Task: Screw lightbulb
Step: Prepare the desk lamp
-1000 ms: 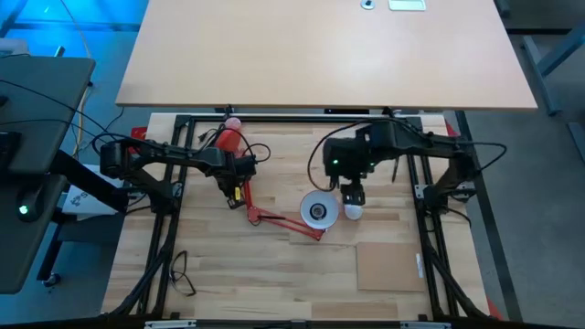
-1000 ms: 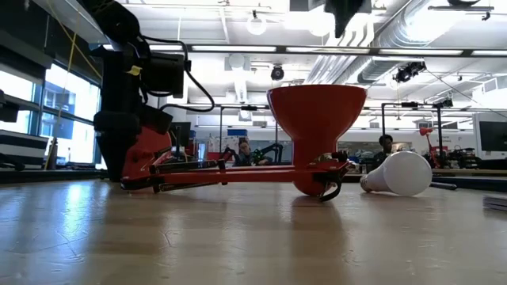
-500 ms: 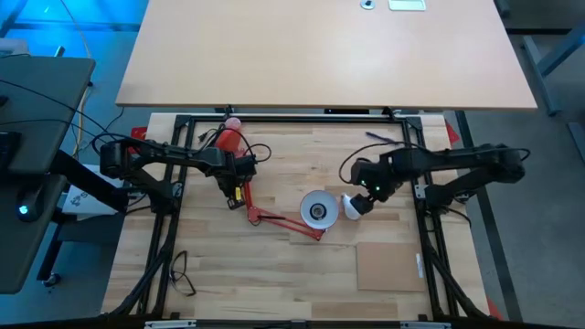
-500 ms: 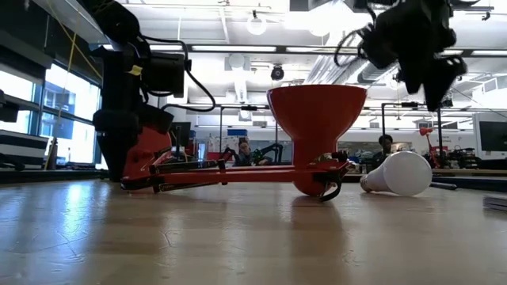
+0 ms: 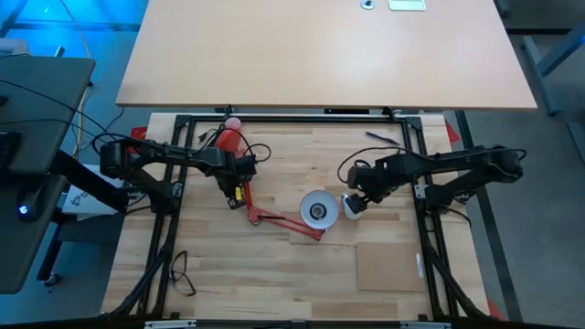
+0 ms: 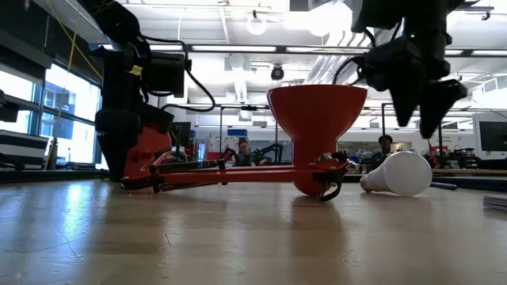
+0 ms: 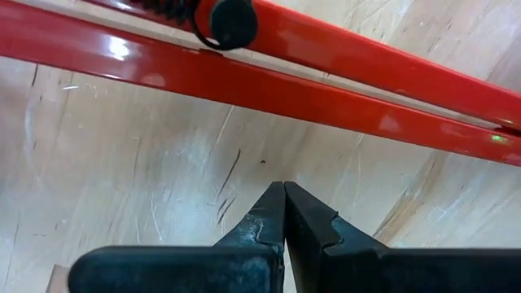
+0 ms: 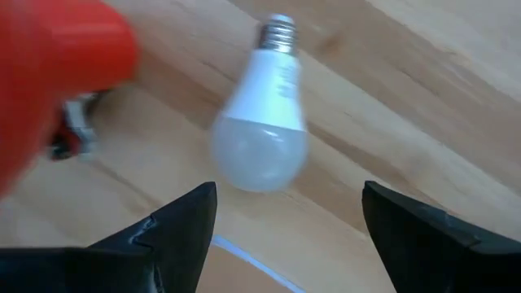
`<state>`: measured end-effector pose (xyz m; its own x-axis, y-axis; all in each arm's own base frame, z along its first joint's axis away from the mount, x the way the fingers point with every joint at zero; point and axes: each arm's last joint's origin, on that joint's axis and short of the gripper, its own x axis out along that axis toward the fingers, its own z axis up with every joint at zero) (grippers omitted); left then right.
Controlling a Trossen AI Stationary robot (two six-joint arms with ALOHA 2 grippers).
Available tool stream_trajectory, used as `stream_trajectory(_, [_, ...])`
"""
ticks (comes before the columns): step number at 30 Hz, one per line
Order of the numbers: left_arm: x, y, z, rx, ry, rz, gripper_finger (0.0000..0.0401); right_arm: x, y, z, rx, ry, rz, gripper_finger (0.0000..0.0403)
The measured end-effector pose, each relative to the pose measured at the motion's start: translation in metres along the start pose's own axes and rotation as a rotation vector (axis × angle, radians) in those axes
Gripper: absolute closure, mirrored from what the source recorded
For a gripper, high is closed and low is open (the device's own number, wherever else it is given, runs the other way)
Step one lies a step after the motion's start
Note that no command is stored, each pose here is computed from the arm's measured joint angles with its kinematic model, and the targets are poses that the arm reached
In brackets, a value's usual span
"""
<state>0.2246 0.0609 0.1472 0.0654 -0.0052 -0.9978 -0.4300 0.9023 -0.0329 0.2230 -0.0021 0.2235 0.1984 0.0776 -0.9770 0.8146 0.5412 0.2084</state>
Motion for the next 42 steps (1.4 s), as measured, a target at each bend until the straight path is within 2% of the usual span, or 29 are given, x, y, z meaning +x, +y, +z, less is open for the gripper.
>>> stream_trajectory(3, [0.0, 0.0, 0.0, 0.0, -0.001, 0.001, 0.0401, 0.0, 0.004, 0.002, -0.037, -0.009, 0.056, 0.0104])
stream_trajectory(9, [0.0, 0.0, 0.0, 0.0, 0.0, 0.003, 0.0401, 0.0, 0.003, 0.004, 0.017, -0.028, 0.041, 0.01])
stream_trajectory(16, [0.0, 0.0, 0.0, -0.001, 0.001, 0.004, 0.0401, -0.001, -0.007, 0.007, 0.194, 0.03, 0.004, 0.0078])
stream_trajectory(19, [0.0, 0.0, 0.0, 0.001, 0.0, 0.004, 0.0401, -0.002, -0.004, 0.008, 0.147, 0.08, 0.071, 0.0077])
stream_trajectory(21, [0.0, 0.0, 0.0, 0.012, 0.0, 0.004, 0.0401, -0.001, 0.001, 0.006, 0.131, 0.064, 0.087, 0.0077])
stream_trajectory(28, [0.0, 0.0, 0.0, 0.016, 0.0, 0.004, 0.0401, 0.0, 0.006, 0.0, 0.102, 0.004, 0.054, 0.0077])
stream_trajectory(33, [0.0, 0.0, 0.0, 0.024, 0.0, 0.004, 0.0401, -0.001, 0.01, 0.003, 0.177, -0.1, 0.061, 0.0077])
stream_trajectory(37, [0.0, 0.0, 0.0, 0.024, 0.0, 0.004, 0.0401, -0.001, 0.015, 0.005, 0.138, -0.112, 0.116, 0.0077])
stream_trajectory(42, [0.0, 0.0, 0.0, 0.023, 0.0, 0.004, 0.0401, -0.001, 0.016, 0.005, 0.083, -0.124, 0.109, 0.0077])
